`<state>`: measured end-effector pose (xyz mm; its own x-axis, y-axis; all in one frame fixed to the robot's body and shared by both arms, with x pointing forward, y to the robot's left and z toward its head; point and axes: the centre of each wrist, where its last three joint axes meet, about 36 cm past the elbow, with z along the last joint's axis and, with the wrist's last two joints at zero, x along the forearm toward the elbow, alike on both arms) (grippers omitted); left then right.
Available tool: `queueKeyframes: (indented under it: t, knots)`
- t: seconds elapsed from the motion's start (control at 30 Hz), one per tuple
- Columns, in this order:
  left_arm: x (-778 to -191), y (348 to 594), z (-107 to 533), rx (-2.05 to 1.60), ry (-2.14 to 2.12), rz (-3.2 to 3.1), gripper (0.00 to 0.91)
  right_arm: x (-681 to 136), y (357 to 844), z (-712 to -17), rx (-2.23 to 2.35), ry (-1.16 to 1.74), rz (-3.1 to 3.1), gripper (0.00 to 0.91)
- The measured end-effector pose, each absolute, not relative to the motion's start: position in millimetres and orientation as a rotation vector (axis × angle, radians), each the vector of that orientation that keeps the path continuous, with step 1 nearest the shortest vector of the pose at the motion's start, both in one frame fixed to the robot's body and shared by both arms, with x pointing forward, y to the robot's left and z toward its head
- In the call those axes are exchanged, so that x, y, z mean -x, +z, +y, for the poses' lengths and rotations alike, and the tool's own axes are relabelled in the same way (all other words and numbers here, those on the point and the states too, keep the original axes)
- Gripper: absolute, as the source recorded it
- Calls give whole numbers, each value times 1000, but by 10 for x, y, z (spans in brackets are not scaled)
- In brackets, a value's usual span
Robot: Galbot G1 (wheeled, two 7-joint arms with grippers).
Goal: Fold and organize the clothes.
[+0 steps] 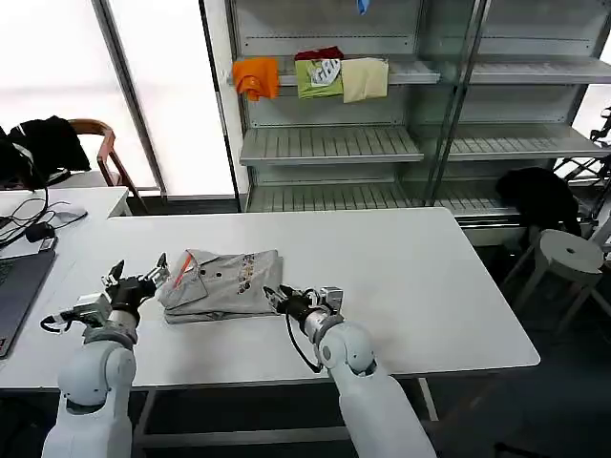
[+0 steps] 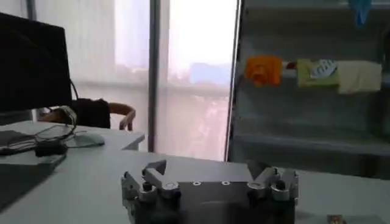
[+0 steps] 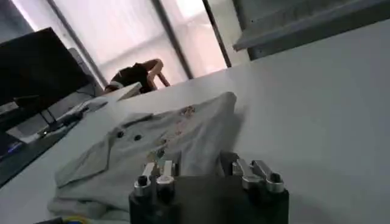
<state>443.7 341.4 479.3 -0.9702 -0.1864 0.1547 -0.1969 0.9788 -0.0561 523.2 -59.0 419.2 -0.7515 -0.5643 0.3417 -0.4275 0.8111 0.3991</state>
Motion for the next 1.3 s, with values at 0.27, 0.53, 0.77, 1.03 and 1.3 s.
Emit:
queueKeyframes:
  t: [0.27,0.53,0.77,1.03,1.3]
  knots:
    - [-4360,4763,3557,-330,139,-2959,907,-5248,4183,-582,-698,-391,-2547,0]
    - [-4295,4696,3621,-342,162,-2942,907,-5218,4290,-674,-667,-406,-2582,0]
    - [-4280,4653,3634,-342,170,-2929,907,-5139,4456,-819,-642,-432,-2641,0]
    - [-4295,4604,3576,-319,185,-2919,907,-4968,4485,-923,-659,-480,-2656,907]
    - [-4255,4585,3591,-316,180,-2912,907,-5004,4405,-960,-709,-479,-2631,907]
